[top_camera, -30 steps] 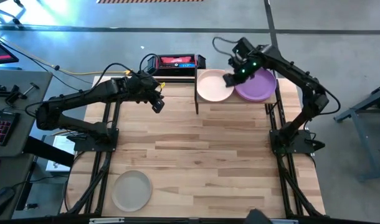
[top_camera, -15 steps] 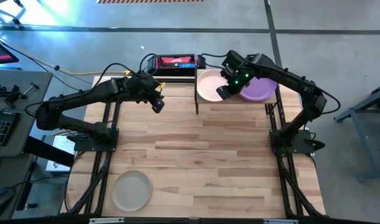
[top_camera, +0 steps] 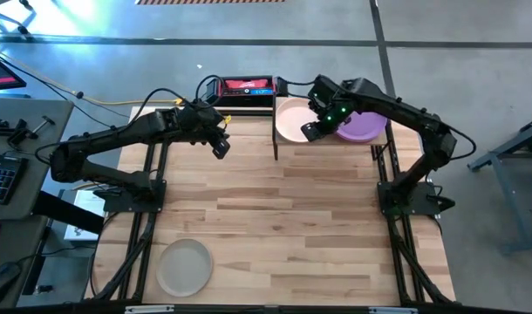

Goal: Place and stack plates onto a shelf
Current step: Stack the white plate on top of the brown plate on the shelf, then stack the gray plate on top of the white plate on the shelf

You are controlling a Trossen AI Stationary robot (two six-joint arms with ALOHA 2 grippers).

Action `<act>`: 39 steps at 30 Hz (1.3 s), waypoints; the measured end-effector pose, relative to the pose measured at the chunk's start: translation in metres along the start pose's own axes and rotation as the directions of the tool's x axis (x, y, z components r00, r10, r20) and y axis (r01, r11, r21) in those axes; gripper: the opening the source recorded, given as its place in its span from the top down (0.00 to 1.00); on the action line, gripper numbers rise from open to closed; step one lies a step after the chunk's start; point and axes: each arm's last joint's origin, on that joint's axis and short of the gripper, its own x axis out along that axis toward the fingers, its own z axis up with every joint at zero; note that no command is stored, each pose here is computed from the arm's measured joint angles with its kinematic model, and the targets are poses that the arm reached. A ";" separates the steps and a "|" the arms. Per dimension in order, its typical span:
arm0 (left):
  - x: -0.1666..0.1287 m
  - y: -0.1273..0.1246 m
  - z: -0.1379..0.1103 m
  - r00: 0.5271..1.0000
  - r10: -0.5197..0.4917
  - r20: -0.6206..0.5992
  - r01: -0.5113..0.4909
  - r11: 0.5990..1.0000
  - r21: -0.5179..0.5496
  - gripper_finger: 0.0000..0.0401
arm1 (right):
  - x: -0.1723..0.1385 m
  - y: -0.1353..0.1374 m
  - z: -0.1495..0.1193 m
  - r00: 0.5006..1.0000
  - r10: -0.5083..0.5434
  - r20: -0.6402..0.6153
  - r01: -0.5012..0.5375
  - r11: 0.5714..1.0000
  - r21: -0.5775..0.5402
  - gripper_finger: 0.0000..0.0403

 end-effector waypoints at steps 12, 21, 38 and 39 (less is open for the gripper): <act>0.000 0.000 0.000 1.000 0.000 0.000 0.000 1.000 0.001 0.74 | 0.006 0.001 0.002 0.999 -0.046 0.001 0.046 0.999 0.029 0.79; 0.000 0.000 0.000 1.000 0.000 0.000 0.000 1.000 0.001 0.74 | 0.018 0.002 0.005 0.998 -0.059 -0.029 0.060 0.998 0.029 0.79; -0.004 0.004 -0.026 0.961 0.012 -0.277 -0.011 1.000 0.003 0.74 | -0.001 0.004 -0.003 1.000 -0.019 0.016 0.019 1.000 0.014 0.79; -0.005 0.003 -0.031 0.947 0.008 -0.320 -0.004 1.000 0.013 0.74 | -0.003 0.005 -0.005 1.000 -0.016 0.020 0.015 1.000 0.010 0.79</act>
